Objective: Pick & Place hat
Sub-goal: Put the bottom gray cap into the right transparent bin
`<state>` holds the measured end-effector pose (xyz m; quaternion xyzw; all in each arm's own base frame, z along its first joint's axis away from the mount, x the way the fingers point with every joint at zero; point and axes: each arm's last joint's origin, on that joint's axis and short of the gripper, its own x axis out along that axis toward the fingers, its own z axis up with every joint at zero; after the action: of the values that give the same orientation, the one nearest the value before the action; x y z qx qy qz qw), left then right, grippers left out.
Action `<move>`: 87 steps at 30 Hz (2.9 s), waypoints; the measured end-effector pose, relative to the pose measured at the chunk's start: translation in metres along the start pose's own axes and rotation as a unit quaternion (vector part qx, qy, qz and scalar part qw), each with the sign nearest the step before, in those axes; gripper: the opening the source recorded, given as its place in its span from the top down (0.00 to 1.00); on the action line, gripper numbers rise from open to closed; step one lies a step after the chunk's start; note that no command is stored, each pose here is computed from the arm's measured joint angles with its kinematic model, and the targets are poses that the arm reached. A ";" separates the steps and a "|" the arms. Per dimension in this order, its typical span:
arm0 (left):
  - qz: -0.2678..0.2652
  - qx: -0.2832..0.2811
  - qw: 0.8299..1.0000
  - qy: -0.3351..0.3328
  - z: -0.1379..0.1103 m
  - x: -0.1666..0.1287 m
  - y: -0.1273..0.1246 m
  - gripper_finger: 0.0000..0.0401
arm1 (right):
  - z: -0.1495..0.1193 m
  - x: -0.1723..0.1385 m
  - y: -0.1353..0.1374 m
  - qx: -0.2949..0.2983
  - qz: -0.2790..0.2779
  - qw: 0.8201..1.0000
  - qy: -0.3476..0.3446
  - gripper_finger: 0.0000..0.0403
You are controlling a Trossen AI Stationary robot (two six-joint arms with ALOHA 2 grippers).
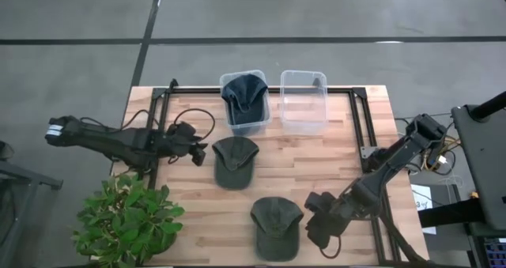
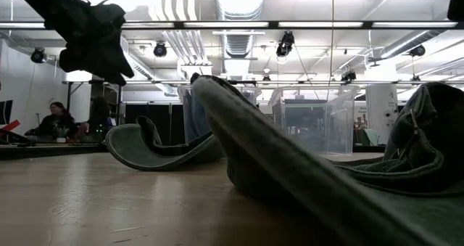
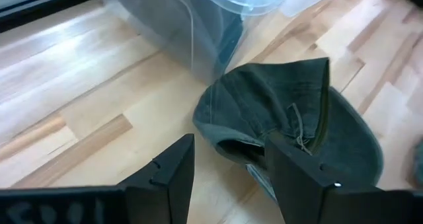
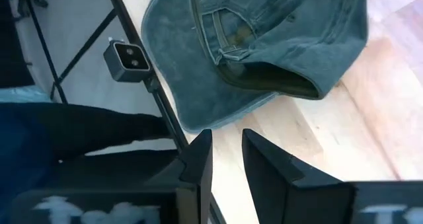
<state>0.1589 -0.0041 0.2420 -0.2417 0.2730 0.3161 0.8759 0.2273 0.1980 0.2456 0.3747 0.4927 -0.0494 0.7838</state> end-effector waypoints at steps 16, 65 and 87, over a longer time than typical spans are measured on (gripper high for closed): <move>-0.065 0.018 0.996 -0.055 0.007 -0.029 0.016 0.56 | -0.005 0.049 0.007 0.072 0.009 0.997 0.012 0.58; -0.109 0.032 0.993 -0.037 0.007 -0.036 0.017 0.56 | -0.004 0.120 -0.011 0.059 -0.038 0.996 -0.060 0.60; -0.119 0.016 0.992 -0.026 0.007 -0.036 0.016 0.56 | 0.009 0.060 -0.004 0.028 -0.029 0.989 -0.141 0.97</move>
<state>0.1266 -0.0040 0.2651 -0.2507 0.2244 0.2112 0.9177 0.2634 0.2071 0.1970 0.3719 0.3862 -0.1381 0.8327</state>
